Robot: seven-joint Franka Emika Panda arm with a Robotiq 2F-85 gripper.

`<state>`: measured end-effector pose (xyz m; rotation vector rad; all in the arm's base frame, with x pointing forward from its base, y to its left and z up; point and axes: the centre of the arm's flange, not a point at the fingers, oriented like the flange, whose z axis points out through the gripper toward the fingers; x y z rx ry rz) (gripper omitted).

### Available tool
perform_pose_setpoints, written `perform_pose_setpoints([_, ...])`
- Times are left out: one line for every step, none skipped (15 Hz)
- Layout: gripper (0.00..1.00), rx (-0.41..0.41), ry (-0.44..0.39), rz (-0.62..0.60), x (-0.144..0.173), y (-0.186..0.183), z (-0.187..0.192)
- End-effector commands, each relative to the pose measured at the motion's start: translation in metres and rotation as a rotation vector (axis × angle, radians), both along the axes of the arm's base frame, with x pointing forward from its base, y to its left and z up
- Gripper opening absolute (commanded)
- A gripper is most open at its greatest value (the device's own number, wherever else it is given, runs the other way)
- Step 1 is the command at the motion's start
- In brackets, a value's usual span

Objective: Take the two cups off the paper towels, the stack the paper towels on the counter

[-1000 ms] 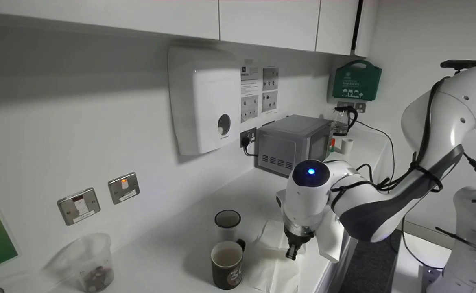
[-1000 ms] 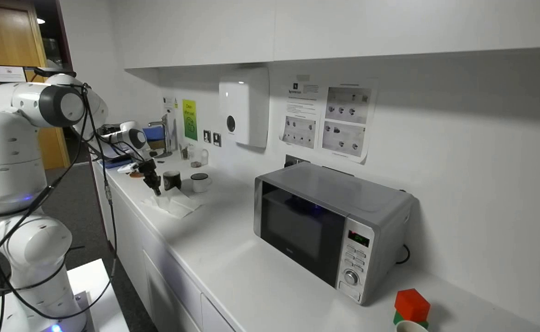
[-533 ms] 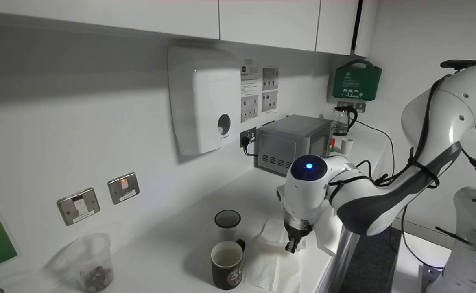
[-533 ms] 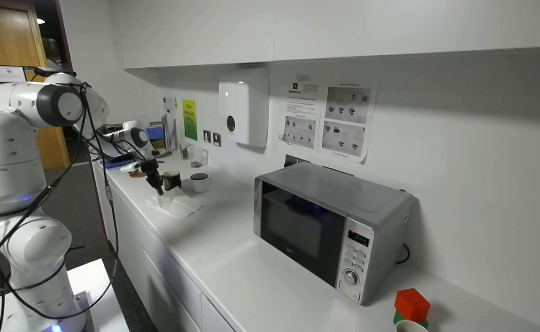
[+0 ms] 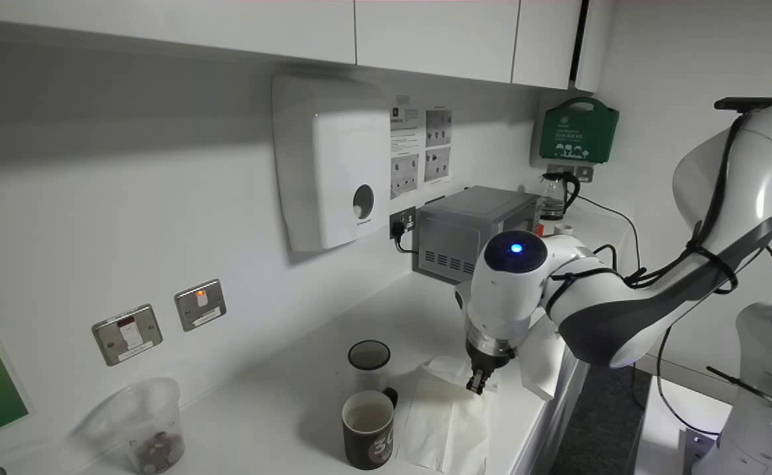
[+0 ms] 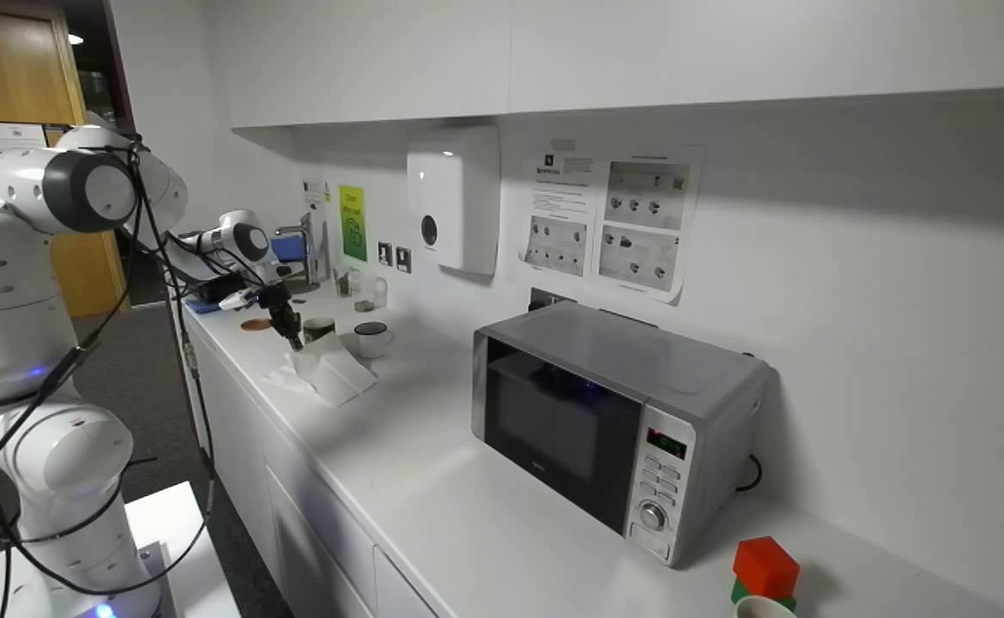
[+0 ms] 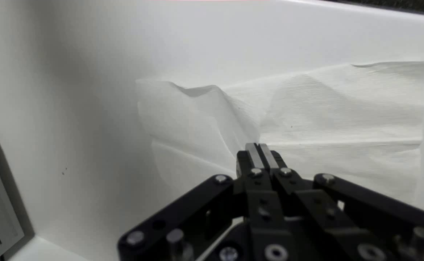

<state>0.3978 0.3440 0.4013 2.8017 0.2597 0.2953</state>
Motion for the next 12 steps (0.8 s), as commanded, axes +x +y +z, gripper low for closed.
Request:
perform_pose_setpoints([0.0,-0.034,-0.023,0.002,-0.009,0.002,0.025])
perform_pose_setpoints([0.0,-0.039,-0.023,0.004,-0.009,0.004,0.028])
perform_pose_setpoints([0.0,-0.044,-0.022,0.006,-0.01,0.007,0.029])
perform_pose_setpoints([0.0,-0.046,-0.022,0.011,-0.01,0.01,0.03])
perform_pose_setpoints([0.0,-0.049,-0.021,0.015,-0.011,0.014,0.031])
perform_pose_setpoints([0.0,-0.051,-0.02,0.019,-0.011,0.016,0.031])
perform_pose_setpoints([0.0,-0.056,-0.019,0.021,-0.012,0.02,0.032])
perform_pose_setpoints([0.0,-0.058,-0.018,0.025,-0.012,0.022,0.033])
perform_pose_setpoints([0.0,-0.06,-0.018,0.029,-0.012,0.026,0.034])
perform_pose_setpoints([0.0,-0.062,-0.017,0.036,-0.013,0.031,0.034])
perform_pose_setpoints([0.0,-0.064,-0.017,0.042,-0.013,0.034,0.035])
perform_pose_setpoints([0.0,-0.067,-0.017,0.048,-0.013,0.038,0.035])
